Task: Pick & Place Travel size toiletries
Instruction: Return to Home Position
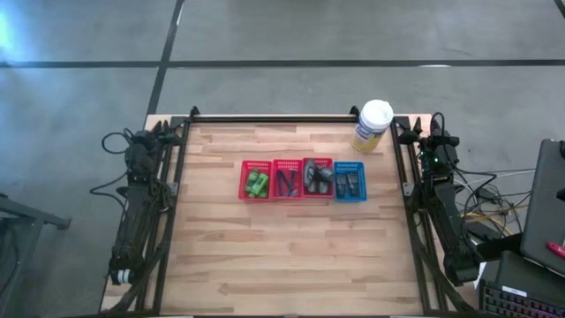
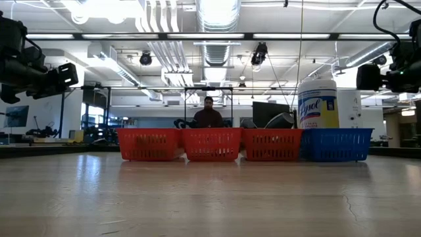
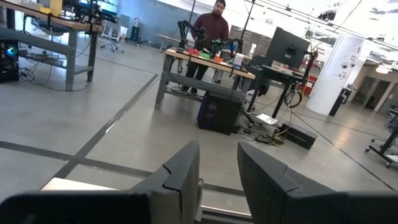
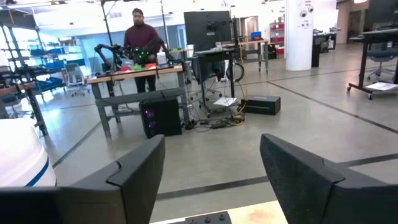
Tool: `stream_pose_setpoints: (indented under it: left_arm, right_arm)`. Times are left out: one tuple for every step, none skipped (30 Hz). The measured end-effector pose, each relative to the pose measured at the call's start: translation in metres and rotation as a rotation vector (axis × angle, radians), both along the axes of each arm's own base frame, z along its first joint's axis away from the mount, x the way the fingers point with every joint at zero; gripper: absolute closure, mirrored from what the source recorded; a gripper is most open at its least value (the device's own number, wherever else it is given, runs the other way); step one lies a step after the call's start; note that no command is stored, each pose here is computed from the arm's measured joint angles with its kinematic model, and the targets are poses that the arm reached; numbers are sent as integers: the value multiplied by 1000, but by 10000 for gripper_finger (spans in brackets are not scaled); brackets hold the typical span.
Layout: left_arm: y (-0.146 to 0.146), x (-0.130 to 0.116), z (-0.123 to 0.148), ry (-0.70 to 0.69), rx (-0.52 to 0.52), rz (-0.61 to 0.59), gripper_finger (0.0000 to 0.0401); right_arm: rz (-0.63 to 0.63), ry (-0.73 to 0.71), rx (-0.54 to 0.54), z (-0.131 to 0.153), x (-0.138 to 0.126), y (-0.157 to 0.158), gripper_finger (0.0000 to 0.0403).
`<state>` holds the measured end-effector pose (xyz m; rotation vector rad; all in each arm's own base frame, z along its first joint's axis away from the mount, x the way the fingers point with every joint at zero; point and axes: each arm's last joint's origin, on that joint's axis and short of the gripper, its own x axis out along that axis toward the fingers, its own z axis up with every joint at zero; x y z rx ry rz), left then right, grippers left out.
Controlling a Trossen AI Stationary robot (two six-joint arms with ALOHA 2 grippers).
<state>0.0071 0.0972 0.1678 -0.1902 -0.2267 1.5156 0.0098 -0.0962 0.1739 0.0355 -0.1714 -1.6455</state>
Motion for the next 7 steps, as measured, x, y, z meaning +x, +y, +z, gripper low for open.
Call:
stream_pose_setpoints:
  left_arm:
    - [0, 0, 0, 0, 0, 0, 286]
    - [0, 0, 0, 0, 0, 0, 286]
    - [0, 0, 0, 0, 1, 0, 286]
    - [0, 0, 0, 0, 0, 0, 286]
    - [0, 0, 0, 0, 1, 0, 286]
    - [0, 0, 0, 0, 1, 0, 286]
    - [0, 0, 0, 0, 1, 0, 286]
  right_arm:
    - [0, 0, 0, 0, 0, 0, 144]
    - [0, 0, 0, 0, 0, 0, 147]
    - [0, 0, 0, 0, 0, 0, 150]
    - [0, 0, 0, 0, 0, 0, 153]
    - [0, 0, 0, 0, 0, 0, 155]
    - [0, 0, 0, 0, 0, 0, 158]
    - [0, 0, 0, 0, 0, 0, 161]
